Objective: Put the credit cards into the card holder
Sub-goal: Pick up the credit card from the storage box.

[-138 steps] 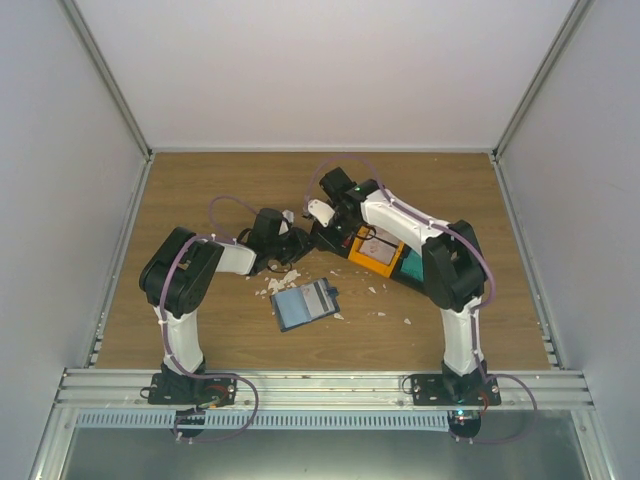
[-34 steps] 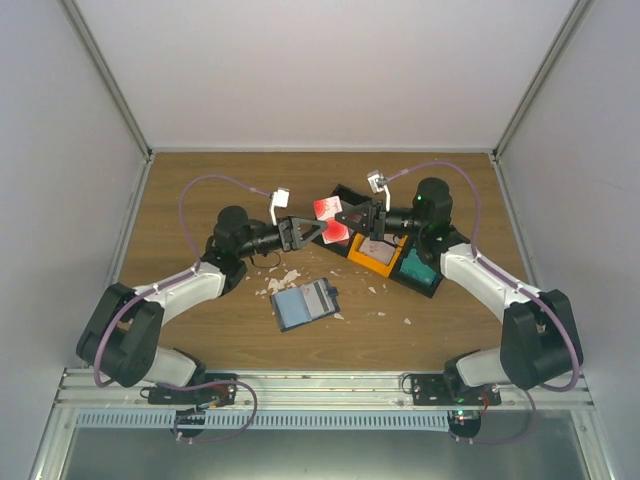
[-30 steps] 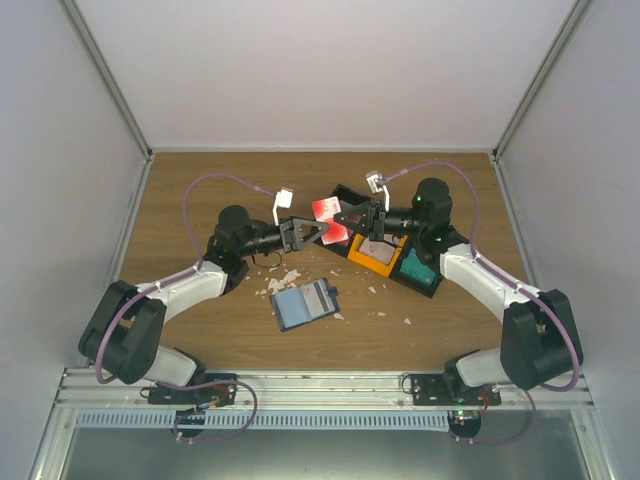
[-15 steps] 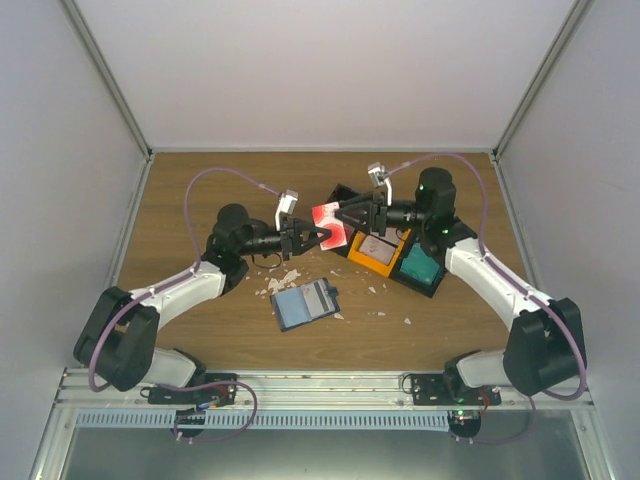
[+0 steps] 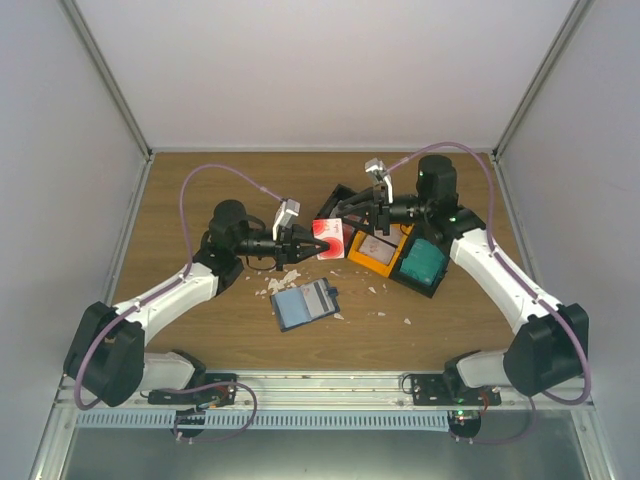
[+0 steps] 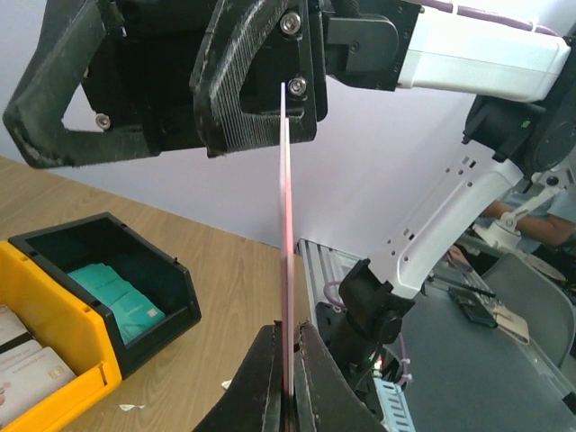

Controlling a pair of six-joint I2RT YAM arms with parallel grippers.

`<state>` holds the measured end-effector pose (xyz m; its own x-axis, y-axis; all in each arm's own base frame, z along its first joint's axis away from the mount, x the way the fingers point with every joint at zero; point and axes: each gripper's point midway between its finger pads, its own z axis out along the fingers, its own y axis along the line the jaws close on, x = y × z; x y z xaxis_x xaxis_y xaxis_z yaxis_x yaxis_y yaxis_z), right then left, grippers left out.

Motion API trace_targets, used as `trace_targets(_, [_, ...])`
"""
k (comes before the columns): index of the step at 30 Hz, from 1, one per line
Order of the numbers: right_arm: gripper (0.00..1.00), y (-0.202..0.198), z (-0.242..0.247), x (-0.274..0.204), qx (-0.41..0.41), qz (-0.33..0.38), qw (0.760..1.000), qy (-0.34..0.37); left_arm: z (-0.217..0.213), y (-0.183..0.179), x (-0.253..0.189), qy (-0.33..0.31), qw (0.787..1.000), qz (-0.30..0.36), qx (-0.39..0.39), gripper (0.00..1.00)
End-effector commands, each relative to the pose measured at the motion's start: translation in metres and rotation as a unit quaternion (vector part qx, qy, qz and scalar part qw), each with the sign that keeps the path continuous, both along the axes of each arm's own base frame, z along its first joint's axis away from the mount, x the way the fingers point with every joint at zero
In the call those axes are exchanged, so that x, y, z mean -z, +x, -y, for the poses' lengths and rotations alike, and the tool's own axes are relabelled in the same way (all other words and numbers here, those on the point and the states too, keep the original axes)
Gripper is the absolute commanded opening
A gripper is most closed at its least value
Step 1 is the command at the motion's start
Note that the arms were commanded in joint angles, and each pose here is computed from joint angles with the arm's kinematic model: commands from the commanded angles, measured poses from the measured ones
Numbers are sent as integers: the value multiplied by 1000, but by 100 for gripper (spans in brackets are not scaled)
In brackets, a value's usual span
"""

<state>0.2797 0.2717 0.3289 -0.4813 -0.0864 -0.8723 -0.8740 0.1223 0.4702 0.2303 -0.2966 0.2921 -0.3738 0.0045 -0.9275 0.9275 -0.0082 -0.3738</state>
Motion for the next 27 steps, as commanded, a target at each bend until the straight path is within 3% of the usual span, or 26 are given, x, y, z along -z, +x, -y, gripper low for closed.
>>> trace_targets(1, [49, -18, 2, -15, -27, 32, 999, 4, 0, -10, -17, -9, 998, 54, 22, 0])
trace_targets(10, [57, -8, 7, -35, 35, 54, 998, 25, 0, -4, -12, -4, 999, 36, 1, 0])
trace_targets(27, [57, -16, -7, -17, -20, 44, 999, 10, 3, -2, -11, -3, 1000, 18, 6, 0])
